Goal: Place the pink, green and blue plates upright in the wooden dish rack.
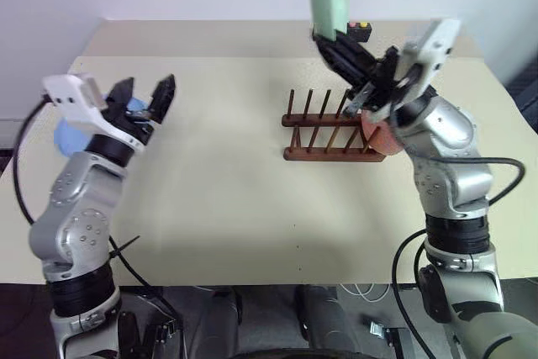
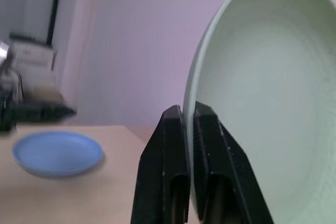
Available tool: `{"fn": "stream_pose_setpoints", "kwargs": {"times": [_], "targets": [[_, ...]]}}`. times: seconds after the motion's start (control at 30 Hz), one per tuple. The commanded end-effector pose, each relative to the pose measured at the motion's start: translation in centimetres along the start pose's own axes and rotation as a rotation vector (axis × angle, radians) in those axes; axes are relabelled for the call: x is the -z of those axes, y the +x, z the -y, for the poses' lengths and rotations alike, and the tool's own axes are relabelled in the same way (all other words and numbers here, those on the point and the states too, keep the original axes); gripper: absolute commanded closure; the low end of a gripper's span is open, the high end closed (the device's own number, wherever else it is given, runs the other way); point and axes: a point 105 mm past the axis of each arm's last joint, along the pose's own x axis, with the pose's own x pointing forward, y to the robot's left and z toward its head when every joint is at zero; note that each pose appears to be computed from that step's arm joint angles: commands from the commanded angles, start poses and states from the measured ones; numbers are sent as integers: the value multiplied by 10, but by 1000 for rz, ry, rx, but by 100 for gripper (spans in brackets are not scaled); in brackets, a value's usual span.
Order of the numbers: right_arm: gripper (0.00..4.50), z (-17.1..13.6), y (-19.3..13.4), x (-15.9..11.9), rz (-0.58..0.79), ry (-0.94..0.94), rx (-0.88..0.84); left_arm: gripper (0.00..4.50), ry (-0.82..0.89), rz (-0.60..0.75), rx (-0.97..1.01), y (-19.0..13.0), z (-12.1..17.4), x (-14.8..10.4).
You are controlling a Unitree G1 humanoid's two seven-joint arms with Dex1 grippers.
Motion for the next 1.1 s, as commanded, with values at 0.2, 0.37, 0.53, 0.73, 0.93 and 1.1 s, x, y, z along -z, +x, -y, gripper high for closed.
{"fn": "stream_pose_setpoints", "kwargs": {"times": [0.2, 0.37, 0.53, 0.73, 0.93, 1.1], "targets": [[450, 15, -40, -17, -27, 212, 60, 2, -28, -3, 72, 4, 21, 13], [450, 10, -44, -13, -43, 305, 40, 2, 28, -103, 172, 2, 35, 39], [450, 1, -43, -11, -67, 340, -23, 2, 144, -225, 359, -19, 52, 66], [450, 1, -40, -9, -77, 397, -55, 2, 219, -356, 491, -43, 61, 91], [450, 7, -40, -3, -82, 465, -66, 2, 209, -358, 513, -46, 71, 95], [450, 15, -44, 4, -82, 504, -34, 2, 215, -359, 511, -47, 71, 96]]}}
